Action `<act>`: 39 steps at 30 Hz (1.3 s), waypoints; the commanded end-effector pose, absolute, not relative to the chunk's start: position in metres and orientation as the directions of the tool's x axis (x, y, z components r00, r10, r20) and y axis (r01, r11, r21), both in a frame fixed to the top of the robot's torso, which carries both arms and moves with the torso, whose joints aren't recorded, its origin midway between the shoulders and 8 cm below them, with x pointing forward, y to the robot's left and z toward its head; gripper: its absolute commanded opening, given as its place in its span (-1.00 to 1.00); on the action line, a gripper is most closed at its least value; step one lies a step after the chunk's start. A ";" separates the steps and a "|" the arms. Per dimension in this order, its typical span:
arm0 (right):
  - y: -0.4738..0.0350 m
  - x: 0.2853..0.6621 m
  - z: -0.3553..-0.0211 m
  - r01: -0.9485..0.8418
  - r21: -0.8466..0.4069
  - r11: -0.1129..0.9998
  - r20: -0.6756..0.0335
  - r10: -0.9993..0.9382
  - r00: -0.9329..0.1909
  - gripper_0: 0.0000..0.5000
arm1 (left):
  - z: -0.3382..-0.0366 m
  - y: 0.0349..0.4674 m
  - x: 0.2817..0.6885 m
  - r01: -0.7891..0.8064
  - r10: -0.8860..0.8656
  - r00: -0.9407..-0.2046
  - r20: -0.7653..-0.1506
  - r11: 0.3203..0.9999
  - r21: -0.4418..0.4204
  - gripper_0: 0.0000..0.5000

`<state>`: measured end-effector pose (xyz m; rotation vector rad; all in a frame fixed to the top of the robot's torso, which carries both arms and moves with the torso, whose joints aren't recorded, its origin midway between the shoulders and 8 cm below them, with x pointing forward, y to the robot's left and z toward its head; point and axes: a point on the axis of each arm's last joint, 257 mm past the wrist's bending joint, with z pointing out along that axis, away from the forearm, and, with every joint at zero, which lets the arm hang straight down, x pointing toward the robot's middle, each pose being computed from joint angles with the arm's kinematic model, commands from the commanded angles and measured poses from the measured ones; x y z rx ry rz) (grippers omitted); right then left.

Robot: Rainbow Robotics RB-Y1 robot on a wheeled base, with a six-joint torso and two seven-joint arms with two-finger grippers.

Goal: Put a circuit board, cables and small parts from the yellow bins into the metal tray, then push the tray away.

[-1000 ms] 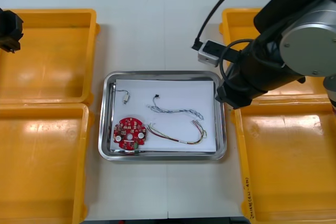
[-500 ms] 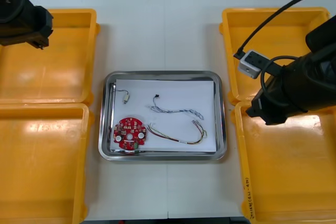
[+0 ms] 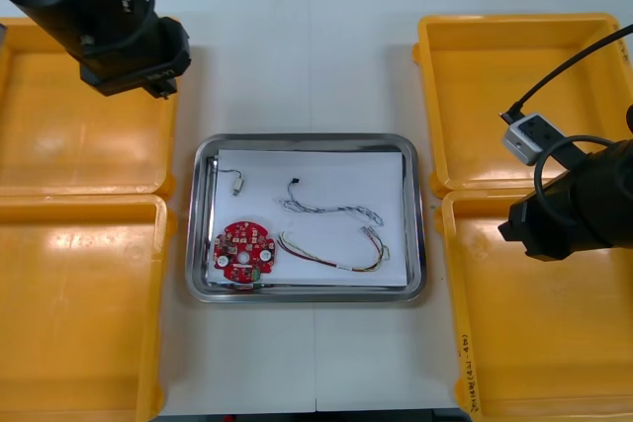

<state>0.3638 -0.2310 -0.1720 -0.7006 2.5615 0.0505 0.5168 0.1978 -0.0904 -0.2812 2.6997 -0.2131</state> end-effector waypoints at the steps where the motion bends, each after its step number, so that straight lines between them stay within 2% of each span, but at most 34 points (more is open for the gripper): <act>1: -0.259 0.361 -0.170 -0.352 -0.104 0.930 -0.470 -0.358 -0.807 0.83 | -0.078 0.148 0.518 -0.018 -0.084 -0.888 -0.453 0.989 -0.148 -1.00; 7: -0.279 0.360 -0.178 -0.270 -0.126 0.955 -0.463 -0.297 -0.835 0.83 | -0.097 0.114 0.512 0.013 -0.048 -0.896 -0.441 0.991 -0.135 -1.00; 15: -0.295 0.357 -0.190 -0.195 -0.116 0.974 -0.442 -0.226 -0.868 0.83 | -0.147 0.114 0.500 -0.011 -0.046 -0.919 -0.391 0.996 -0.093 -1.00; 21: -0.298 0.353 -0.195 -0.172 -0.106 0.979 -0.431 -0.202 -0.880 0.83 | -0.174 0.115 0.492 -0.001 -0.023 -0.930 -0.366 0.998 -0.061 -1.00; 28: -0.302 0.350 -0.202 -0.056 -0.046 0.997 -0.423 -0.070 -0.903 0.84 | -0.195 0.108 0.489 0.015 -0.004 -0.931 -0.365 0.999 -0.048 -1.00; 39: -0.311 0.344 -0.216 0.015 -0.013 1.000 -0.384 0.009 -0.923 0.82 | -0.221 0.100 0.489 0.001 -0.026 -0.924 -0.381 0.998 -0.070 -1.00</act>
